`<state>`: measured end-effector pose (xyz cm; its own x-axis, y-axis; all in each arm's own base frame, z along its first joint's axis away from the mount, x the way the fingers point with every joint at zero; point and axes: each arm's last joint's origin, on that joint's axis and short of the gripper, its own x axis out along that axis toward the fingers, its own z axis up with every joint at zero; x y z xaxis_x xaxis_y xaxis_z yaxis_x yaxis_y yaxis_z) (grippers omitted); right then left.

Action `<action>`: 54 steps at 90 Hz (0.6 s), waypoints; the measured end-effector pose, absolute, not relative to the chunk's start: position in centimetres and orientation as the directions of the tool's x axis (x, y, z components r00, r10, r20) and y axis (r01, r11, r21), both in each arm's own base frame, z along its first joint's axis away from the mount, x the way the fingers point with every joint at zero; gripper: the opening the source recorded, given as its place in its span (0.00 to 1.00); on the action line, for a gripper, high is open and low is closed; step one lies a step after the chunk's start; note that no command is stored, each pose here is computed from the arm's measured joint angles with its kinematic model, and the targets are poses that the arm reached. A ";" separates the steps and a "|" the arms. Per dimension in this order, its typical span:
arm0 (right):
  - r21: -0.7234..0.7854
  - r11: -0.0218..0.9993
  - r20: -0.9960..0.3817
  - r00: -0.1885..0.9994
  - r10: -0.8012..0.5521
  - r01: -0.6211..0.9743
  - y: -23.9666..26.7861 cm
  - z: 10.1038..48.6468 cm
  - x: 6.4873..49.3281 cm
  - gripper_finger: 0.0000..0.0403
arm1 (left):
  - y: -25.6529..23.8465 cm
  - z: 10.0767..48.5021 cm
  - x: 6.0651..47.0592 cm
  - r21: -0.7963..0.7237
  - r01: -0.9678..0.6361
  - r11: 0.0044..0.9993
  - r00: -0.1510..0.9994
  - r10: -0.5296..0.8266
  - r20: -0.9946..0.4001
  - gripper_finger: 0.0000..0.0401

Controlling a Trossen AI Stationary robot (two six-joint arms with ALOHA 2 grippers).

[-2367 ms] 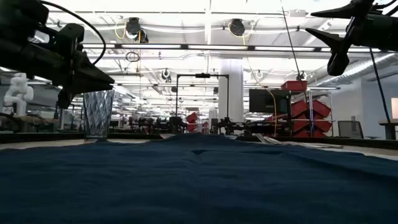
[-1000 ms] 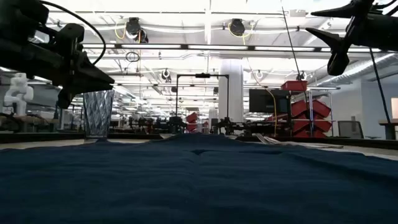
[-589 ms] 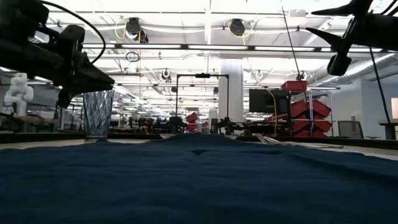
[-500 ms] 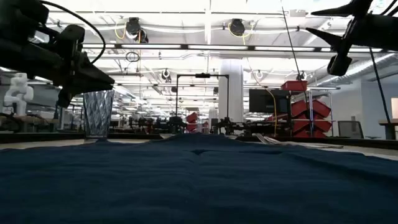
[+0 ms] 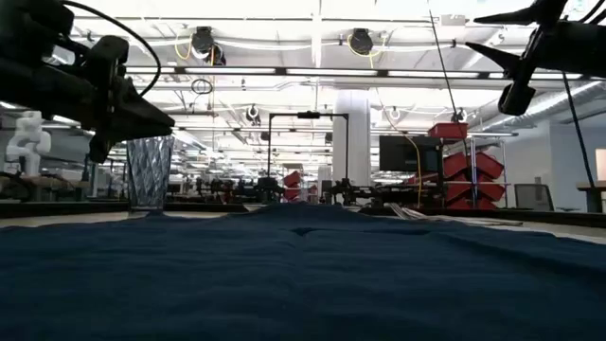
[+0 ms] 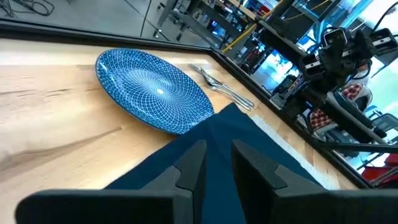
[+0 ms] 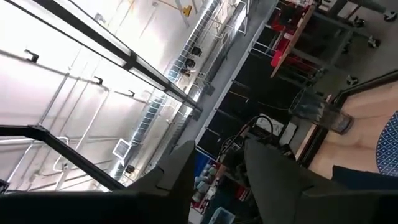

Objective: Set table place
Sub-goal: Fold the blue table napkin

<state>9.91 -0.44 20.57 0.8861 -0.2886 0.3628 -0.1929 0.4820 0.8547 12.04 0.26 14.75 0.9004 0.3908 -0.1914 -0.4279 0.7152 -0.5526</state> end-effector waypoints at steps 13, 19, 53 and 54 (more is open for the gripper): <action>0.860 0.455 0.387 0.878 -0.281 -0.233 -0.4 20.9 9.8 0.32 | 0.1 15.3 12.2 -0.645 -0.343 0.682 0.933 0.326 -0.152 0.15; 0.852 0.463 0.402 0.872 -0.281 -0.243 -0.4 21.9 9.7 0.32 | -0.1 16.3 12.4 -0.682 -0.282 0.675 0.953 0.279 -0.118 0.15; 0.681 0.729 0.163 0.957 -0.241 0.068 -0.9 38.1 9.0 0.32 | 0.5 33.0 12.0 -0.360 -0.297 0.885 0.946 0.324 0.016 0.15; 0.671 0.737 0.155 0.958 -0.240 0.076 -0.9 38.6 9.0 0.32 | 0.5 33.4 12.0 -0.348 -0.307 0.886 0.944 0.330 0.008 0.15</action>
<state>8.99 -0.91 38.64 0.9583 -0.2398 0.1553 0.0757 0.7373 0.6713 11.97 0.52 33.45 0.9440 0.3298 0.0079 -0.3066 0.8859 -0.3482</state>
